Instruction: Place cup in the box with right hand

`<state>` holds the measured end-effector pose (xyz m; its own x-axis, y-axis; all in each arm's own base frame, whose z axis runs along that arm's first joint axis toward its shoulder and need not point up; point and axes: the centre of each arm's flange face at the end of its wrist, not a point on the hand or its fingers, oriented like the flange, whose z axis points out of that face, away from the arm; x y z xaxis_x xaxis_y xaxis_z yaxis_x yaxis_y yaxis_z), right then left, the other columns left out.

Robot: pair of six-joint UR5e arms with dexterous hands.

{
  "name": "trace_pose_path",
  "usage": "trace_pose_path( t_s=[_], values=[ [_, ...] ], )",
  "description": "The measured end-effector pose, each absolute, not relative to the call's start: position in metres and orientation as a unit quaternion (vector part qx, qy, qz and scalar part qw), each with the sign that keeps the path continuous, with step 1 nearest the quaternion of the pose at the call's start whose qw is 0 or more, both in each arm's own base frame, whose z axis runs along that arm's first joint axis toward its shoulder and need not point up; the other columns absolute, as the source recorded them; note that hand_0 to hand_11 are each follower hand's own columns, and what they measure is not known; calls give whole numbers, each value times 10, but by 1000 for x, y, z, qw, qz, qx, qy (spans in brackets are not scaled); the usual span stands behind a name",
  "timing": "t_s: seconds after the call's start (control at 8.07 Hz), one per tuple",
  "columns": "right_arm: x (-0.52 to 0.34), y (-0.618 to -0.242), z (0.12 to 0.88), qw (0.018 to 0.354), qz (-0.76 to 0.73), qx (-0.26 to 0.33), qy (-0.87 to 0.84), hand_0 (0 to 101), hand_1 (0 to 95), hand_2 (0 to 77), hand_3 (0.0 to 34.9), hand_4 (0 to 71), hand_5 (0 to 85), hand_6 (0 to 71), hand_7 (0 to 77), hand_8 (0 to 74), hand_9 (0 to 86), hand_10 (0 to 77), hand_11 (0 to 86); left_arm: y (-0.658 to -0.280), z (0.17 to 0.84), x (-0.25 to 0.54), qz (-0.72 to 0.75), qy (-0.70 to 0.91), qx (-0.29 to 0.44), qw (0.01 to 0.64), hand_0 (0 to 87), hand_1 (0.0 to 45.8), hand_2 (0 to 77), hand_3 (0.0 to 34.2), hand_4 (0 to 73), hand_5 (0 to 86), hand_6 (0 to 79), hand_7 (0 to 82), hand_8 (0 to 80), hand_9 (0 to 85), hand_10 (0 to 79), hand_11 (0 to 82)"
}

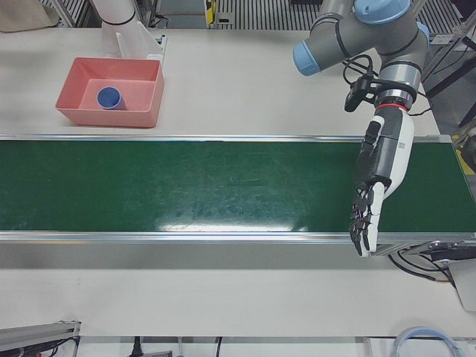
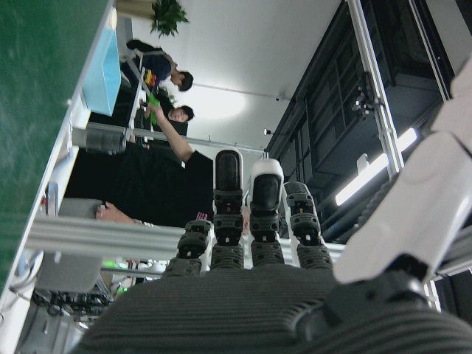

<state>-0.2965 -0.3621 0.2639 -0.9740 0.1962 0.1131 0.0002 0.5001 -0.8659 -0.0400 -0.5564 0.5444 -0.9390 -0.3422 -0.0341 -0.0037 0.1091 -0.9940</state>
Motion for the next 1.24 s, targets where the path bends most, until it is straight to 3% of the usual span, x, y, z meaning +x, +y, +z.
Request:
trace_pose_path(
  t_s=[0.12,0.25,0.37,0.5,0.87,1.12,1.24],
  values=[
    [-254,-391,281,93,515,-2,-852,396,60,87,0,5,71,344,731,316,393,202,11,-556,544,-40,-657,733,-118,129,0,5,11,0,11,0,0,5,0,0,0,0],
    [-216,-413,303,96,538,46,-836,396,60,87,0,5,71,344,731,316,393,202,11,-556,544,-40,-657,733,-118,129,0,5,11,0,11,0,0,5,0,0,0,0],
    [-191,-433,336,99,568,74,-814,396,60,87,0,5,71,344,731,415,485,158,142,-556,544,-40,-657,733,-118,129,0,5,11,0,11,0,0,5,0,0,0,0],
    [-173,-454,374,106,597,89,-790,395,82,71,0,44,76,338,704,415,682,158,235,-556,544,-40,-657,733,-118,129,0,5,11,0,11,0,0,5,0,0,0,0],
    [-117,-499,446,106,646,133,-744,404,54,44,0,65,71,338,704,431,693,191,273,-556,544,-40,-657,733,-118,129,0,5,11,0,11,5,0,5,0,0,0,0],
    [-108,-506,456,101,652,137,-739,406,44,16,0,5,71,327,704,387,644,158,235,-556,544,-40,-657,733,-118,129,0,5,11,0,11,0,5,5,0,0,0,0],
    [-108,-506,456,100,652,134,-739,414,82,11,0,0,44,136,622,185,453,22,60,-556,544,-40,-657,733,-118,129,0,5,11,0,11,0,5,5,0,0,0,0]
  ],
)
